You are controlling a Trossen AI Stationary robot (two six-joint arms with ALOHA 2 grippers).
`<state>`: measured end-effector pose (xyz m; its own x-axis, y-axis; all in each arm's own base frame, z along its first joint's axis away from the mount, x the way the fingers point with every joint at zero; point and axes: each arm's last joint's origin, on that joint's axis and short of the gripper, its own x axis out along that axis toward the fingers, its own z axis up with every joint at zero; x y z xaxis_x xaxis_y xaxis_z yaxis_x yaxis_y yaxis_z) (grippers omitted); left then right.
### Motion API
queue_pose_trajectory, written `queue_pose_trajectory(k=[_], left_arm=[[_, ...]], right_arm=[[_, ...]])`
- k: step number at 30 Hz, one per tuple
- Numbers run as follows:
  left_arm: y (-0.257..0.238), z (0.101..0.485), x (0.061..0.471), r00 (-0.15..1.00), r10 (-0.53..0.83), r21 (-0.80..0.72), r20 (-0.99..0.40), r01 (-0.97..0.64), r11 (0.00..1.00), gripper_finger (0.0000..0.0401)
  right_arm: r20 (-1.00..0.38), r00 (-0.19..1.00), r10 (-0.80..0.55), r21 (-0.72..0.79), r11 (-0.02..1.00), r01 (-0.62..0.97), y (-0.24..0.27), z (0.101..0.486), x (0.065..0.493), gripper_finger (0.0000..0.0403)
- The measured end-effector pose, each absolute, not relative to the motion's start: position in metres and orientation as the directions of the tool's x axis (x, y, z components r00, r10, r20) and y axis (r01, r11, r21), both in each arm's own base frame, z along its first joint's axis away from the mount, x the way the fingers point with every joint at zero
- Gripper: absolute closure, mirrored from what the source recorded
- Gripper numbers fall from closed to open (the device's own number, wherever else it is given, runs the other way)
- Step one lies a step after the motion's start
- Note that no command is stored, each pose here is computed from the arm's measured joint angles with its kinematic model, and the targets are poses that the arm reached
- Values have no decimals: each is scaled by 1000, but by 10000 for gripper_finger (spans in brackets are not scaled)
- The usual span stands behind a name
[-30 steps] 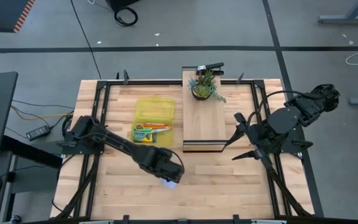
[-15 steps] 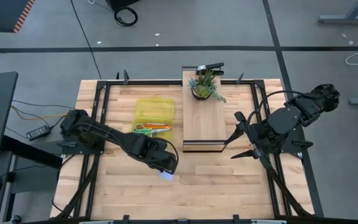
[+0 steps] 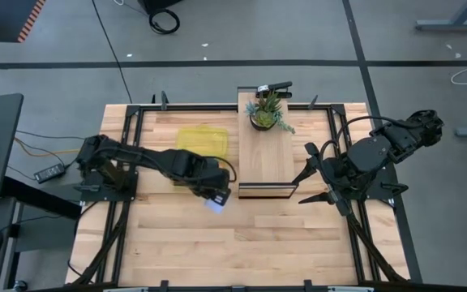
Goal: Pack school essentials
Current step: Put the notepad into the supply box
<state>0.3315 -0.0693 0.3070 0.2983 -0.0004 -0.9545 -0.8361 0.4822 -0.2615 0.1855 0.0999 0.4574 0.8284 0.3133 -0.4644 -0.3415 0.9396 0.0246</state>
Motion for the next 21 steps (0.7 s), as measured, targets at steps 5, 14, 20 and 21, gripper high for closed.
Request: queue_pose_trajectory(k=[5,14,20,21], left_arm=[[-56,307,334,296,9,-250,-955,-822,512,401],[-38,305,334,268,49,-174,-962,-744,645,401],[-31,305,332,246,125,-65,-961,-641,765,401],[-31,305,332,244,138,-45,-960,-620,783,401]], right_arm=[[-464,829,313,26,940,-340,100,457,186,166],[-463,836,296,18,946,-325,99,457,186,166],[-462,843,276,15,953,-304,99,457,186,166],[-461,845,272,13,954,-300,99,457,186,166]])
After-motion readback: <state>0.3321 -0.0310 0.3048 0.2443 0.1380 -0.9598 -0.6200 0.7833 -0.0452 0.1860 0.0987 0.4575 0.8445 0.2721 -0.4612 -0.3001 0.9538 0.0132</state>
